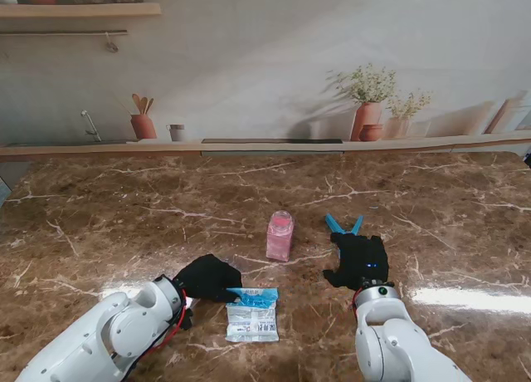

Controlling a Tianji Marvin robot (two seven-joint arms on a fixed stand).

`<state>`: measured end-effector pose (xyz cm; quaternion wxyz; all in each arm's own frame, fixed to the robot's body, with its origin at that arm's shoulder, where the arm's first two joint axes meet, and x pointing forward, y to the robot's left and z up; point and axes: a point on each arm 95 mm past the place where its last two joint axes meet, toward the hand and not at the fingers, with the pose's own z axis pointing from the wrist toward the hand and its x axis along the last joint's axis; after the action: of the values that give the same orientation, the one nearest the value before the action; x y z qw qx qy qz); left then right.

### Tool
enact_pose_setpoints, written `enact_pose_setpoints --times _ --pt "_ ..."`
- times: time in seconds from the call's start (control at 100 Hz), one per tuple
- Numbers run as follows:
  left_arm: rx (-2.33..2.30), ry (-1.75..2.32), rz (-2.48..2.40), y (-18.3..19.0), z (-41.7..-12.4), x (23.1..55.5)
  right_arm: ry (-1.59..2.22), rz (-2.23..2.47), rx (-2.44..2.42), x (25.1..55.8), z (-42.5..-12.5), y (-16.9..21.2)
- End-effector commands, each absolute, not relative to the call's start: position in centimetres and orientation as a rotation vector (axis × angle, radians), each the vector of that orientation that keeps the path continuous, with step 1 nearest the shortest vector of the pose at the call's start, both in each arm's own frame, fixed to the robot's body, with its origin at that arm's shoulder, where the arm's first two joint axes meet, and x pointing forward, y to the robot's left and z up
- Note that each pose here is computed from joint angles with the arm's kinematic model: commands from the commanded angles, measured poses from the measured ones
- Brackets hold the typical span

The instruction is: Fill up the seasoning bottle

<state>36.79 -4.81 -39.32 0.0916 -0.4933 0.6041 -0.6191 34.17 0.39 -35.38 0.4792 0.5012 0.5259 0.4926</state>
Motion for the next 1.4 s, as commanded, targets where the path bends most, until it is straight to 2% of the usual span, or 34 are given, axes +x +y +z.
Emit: enact_pose_setpoints --times 0.0,0.29,0.5,0.87,1.14,1.39 --pt "-1.466 1.799 -1.834 -4.7 -39.4 36.6 1.258 1.174 1.245 35.4 -35.5 -1.0" --pt "-1.470 1.803 -1.842 -4.7 -39.4 36.8 1.380 1.188 1.160 38.0 -32.2 -4.2" --pt "-1.477 1.809 -1.839 -4.8 -39.2 36.8 1.465 1.158 1.087 40.2 -31.5 -5.2" --pt "-1.452 1.829 -1.819 -4.5 -39.1 36.8 1.646 1.022 1.100 43.5 -35.1 -6.0" --pt "-1.446 1.835 -1.815 -4.5 -39.1 36.7 1.698 0.966 1.155 44.1 -37.7 -6.9" --pt "-1.428 1.849 -1.806 -4.4 -39.0 36.6 1.695 0.966 1.153 43.9 -38.5 -7.2"
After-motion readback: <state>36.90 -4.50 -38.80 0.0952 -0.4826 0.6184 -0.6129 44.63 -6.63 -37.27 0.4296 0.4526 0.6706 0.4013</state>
